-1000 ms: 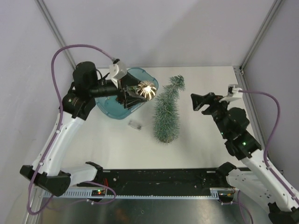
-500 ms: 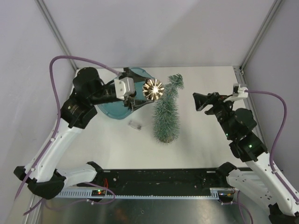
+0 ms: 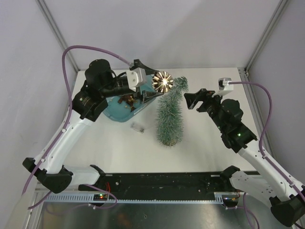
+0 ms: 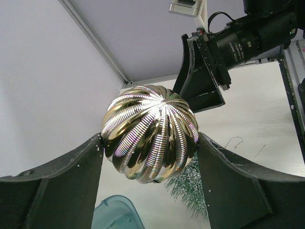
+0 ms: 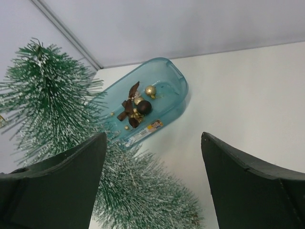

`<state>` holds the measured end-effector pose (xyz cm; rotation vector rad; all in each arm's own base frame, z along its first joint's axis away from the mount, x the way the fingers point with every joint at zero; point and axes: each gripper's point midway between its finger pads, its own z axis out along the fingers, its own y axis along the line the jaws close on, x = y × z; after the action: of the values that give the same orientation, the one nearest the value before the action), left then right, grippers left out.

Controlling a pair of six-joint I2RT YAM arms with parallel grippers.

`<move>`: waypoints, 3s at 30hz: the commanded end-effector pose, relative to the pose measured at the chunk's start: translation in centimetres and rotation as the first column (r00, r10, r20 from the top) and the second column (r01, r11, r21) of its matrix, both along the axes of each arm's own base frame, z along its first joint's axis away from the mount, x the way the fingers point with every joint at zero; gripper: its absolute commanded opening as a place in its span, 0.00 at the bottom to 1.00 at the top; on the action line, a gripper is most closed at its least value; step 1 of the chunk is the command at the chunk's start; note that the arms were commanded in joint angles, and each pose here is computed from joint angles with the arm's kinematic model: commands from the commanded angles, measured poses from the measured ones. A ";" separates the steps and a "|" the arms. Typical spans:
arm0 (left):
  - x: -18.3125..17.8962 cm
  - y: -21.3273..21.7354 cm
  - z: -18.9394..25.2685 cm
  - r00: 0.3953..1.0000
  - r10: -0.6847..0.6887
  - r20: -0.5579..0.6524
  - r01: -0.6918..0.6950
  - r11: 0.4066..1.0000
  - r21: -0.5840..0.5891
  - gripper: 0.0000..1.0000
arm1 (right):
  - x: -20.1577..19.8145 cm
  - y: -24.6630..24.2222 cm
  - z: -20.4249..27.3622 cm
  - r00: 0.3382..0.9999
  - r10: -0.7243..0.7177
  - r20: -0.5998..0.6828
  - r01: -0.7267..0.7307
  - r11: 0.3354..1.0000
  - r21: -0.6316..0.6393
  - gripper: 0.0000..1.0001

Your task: Decorate the small christmas tree

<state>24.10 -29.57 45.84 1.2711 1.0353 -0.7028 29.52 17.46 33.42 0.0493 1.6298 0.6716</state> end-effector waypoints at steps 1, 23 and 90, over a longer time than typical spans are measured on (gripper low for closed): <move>0.0 -0.3 2.0 0.999 -0.011 0.046 0.013 0.999 -0.038 0.14 | 0.3 1.0 3.1 0.995 0.037 0.089 -0.043 0.997 0.068 0.85; -1.2 -1.2 -0.3 0.993 -0.098 -0.069 0.096 0.995 -0.027 0.13 | 0.7 1.8 2.4 0.995 0.056 0.081 -0.064 0.994 0.089 0.84; 2.0 2.3 -0.1 0.990 0.107 -0.093 -0.121 0.981 -0.151 0.10 | 0.2 1.1 2.6 0.995 0.039 0.091 -0.048 0.994 0.096 0.80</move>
<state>26.13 -28.53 43.24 1.1213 1.1437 -0.7819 29.92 18.83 34.39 0.0489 1.5738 0.7630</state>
